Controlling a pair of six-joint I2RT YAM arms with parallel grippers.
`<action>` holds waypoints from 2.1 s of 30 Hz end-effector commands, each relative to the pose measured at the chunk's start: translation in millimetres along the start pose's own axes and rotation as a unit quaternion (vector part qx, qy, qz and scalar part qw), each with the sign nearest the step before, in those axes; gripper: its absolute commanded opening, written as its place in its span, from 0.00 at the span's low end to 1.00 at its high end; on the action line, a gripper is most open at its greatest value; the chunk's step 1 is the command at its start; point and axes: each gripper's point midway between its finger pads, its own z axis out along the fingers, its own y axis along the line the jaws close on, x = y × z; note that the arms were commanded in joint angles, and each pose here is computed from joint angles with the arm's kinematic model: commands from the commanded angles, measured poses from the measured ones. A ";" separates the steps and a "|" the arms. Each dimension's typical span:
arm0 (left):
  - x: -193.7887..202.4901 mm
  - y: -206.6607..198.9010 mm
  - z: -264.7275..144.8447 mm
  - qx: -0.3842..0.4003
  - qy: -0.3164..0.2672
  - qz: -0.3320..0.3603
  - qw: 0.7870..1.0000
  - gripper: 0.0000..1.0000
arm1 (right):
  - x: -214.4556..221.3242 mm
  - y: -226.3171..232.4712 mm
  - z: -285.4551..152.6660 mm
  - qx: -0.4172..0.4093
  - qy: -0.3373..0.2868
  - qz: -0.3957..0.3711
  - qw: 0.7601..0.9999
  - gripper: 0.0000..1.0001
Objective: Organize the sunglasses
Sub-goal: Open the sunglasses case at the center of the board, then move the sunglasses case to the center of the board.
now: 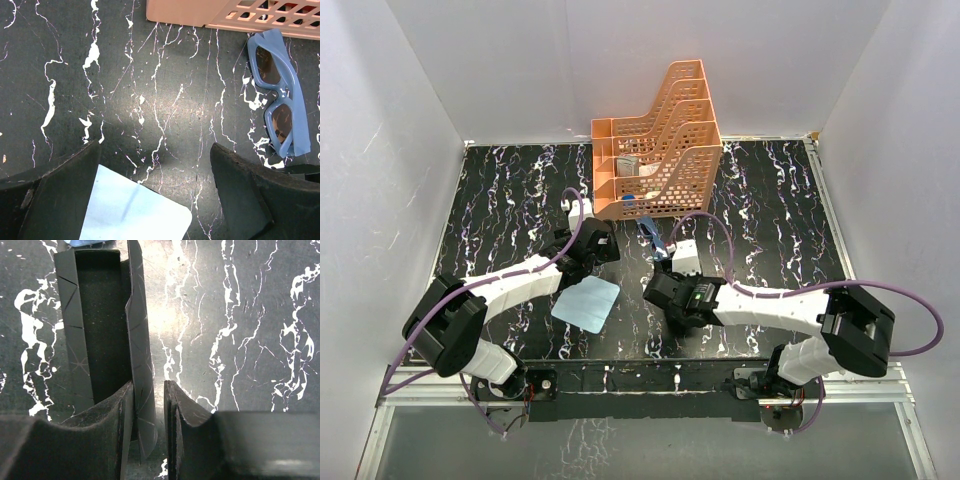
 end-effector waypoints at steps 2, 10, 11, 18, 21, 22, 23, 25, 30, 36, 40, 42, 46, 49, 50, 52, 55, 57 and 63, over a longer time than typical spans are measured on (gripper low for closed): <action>-5.1 -3.5 -5.9 0.009 -0.007 -0.006 1.000 0.89 | -5.5 -14.1 -1.4 0.024 -0.022 0.028 0.999 0.28; -5.3 -4.8 -5.6 0.011 -0.006 -0.006 1.000 0.89 | -3.4 -27.2 7.0 0.037 -0.009 0.060 0.997 0.28; -5.4 -4.5 -5.5 0.010 -0.006 -0.006 1.000 0.89 | -3.3 -28.2 8.2 0.037 -0.007 0.063 0.997 0.28; -6.0 -4.1 -6.4 0.011 -0.008 -0.007 1.000 0.89 | 4.6 -25.5 21.7 0.041 0.021 0.065 0.997 0.31; -5.7 -3.3 -6.8 0.010 -0.008 -0.006 1.000 0.89 | 7.9 -20.7 26.6 0.040 0.027 0.064 0.997 0.31; -5.0 -2.9 -6.7 0.010 -0.008 -0.006 1.000 0.89 | 8.9 -19.9 28.3 0.041 0.029 0.063 0.997 0.31; -4.6 -2.7 -6.6 0.010 -0.008 -0.006 1.000 0.89 | 9.5 -19.1 29.8 0.041 0.030 0.064 0.997 0.31; -3.7 -1.8 -6.1 0.009 -0.007 -0.005 1.000 0.89 | 10.4 -18.7 33.5 0.041 0.034 0.068 0.996 0.31; -2.5 -2.9 -5.4 0.011 -0.006 -0.005 1.000 0.89 | 17.3 -22.7 42.5 0.040 0.049 0.062 0.996 0.32; -2.3 -2.9 -5.9 0.012 -0.006 -0.005 1.000 0.89 | 23.7 -26.7 49.4 0.036 0.058 0.069 0.995 0.32; -2.8 -3.3 -6.1 0.013 -0.006 -0.005 1.000 0.89 | 20.1 -29.7 47.0 0.039 0.055 0.073 0.995 0.32; -3.2 -3.3 -6.1 0.013 -0.006 -0.005 1.000 0.89 | 12.5 -31.4 43.1 0.038 0.045 0.079 0.995 0.32; -1.4 -4.5 -4.4 0.013 -0.003 -0.004 1.000 0.89 | -2.9 -32.8 33.9 0.030 0.026 0.085 0.996 0.34; -0.4 -4.4 -3.8 0.013 -0.001 -0.003 1.000 0.89 | -11.0 -32.4 26.9 0.024 0.018 0.086 0.996 0.35; -0.4 -4.4 -3.7 0.013 -0.001 -0.004 1.000 0.89 | -13.5 -32.0 24.4 0.021 0.016 0.088 0.996 0.35; -0.8 -4.0 -4.0 0.012 -0.002 -0.003 1.000 0.89 | -19.2 -31.6 19.9 0.016 0.010 0.093 0.996 0.35; -2.2 -4.7 -4.7 0.013 -0.004 -0.004 1.000 0.89 | -28.0 -32.3 13.4 0.012 0.002 0.098 0.995 0.35; -3.1 -4.9 -4.8 0.013 -0.004 -0.005 1.000 0.89 | -34.7 -33.5 8.0 0.013 -0.006 0.100 0.995 0.35; -4.8 -6.1 -5.1 0.015 -0.006 -0.004 1.000 0.89 | -53.3 -30.6 -8.1 -0.004 -0.027 0.107 0.994 0.35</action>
